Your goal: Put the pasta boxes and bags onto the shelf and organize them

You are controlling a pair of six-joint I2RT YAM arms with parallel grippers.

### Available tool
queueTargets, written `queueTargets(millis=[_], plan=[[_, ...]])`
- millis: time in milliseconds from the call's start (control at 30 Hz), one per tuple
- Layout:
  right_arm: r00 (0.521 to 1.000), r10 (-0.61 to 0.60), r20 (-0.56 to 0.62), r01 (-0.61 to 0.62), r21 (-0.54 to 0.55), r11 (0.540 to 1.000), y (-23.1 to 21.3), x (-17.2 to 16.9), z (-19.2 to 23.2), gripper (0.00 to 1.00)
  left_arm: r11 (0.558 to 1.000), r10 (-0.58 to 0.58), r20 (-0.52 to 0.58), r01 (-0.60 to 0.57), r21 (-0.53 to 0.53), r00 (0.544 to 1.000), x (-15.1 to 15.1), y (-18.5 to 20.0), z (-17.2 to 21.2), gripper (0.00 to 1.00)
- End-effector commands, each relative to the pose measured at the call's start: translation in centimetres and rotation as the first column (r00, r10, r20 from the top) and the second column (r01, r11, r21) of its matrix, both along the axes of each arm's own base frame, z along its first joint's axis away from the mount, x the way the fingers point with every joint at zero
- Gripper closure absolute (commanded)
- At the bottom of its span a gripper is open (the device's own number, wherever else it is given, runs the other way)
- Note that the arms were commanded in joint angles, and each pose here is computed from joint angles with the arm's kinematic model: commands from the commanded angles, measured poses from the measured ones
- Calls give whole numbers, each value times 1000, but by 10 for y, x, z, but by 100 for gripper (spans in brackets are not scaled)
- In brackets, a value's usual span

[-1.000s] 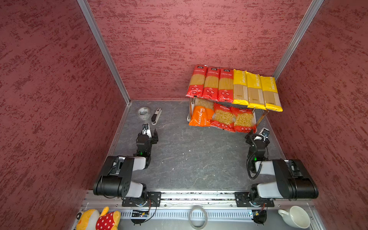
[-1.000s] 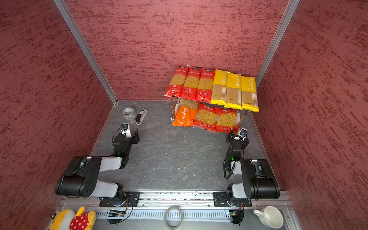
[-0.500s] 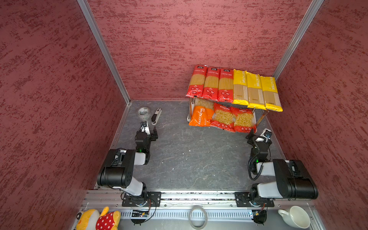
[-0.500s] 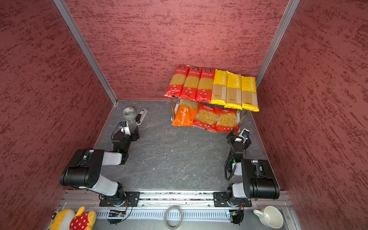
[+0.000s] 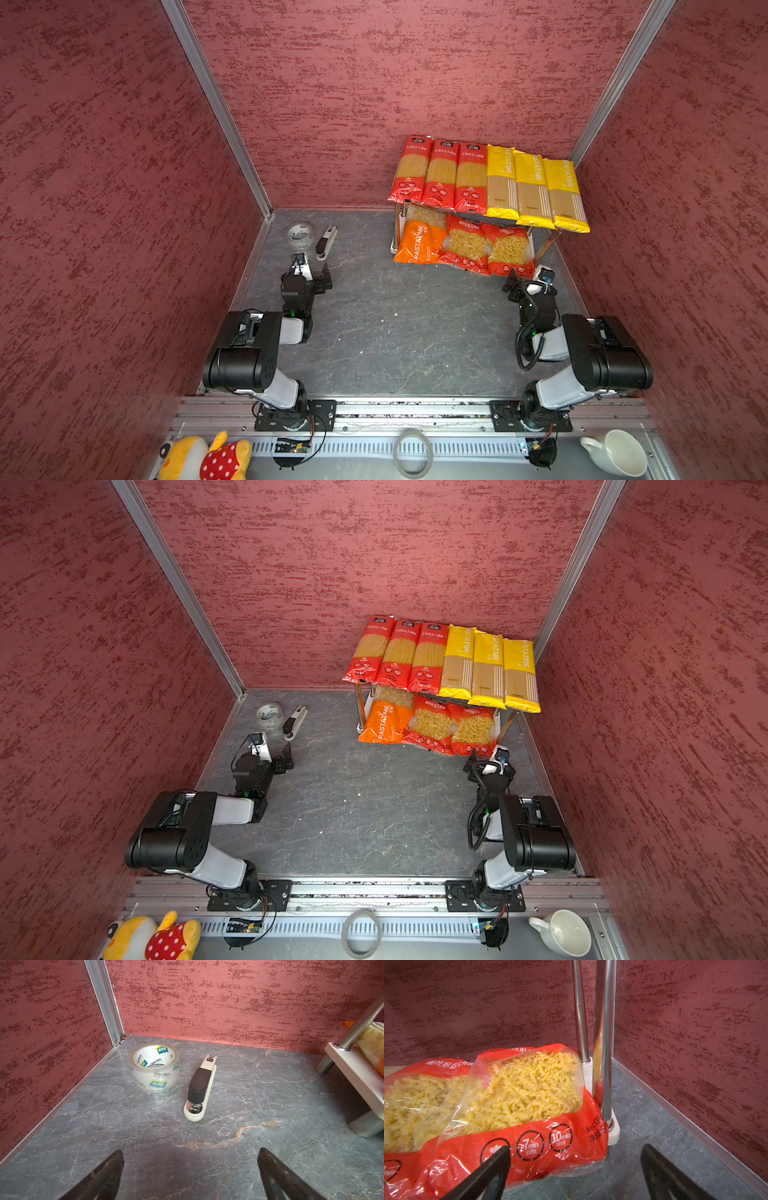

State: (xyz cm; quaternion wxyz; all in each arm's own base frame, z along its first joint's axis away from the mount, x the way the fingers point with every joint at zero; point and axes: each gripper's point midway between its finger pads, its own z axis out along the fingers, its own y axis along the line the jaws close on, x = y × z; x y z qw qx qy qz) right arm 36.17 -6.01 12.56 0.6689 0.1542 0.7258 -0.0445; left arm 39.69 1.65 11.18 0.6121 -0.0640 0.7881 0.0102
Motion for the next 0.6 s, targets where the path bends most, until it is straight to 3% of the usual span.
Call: queueTargets(millis=[0, 567], plan=[[999, 16, 52, -15, -24, 1000, 3, 5, 16, 1, 1000, -5, 5, 5, -12, 1000, 3, 1, 3, 0], [999, 15, 34, -14, -27, 1000, 4, 10, 14, 1, 1000, -4, 5, 5, -14, 1000, 3, 1, 3, 0]])
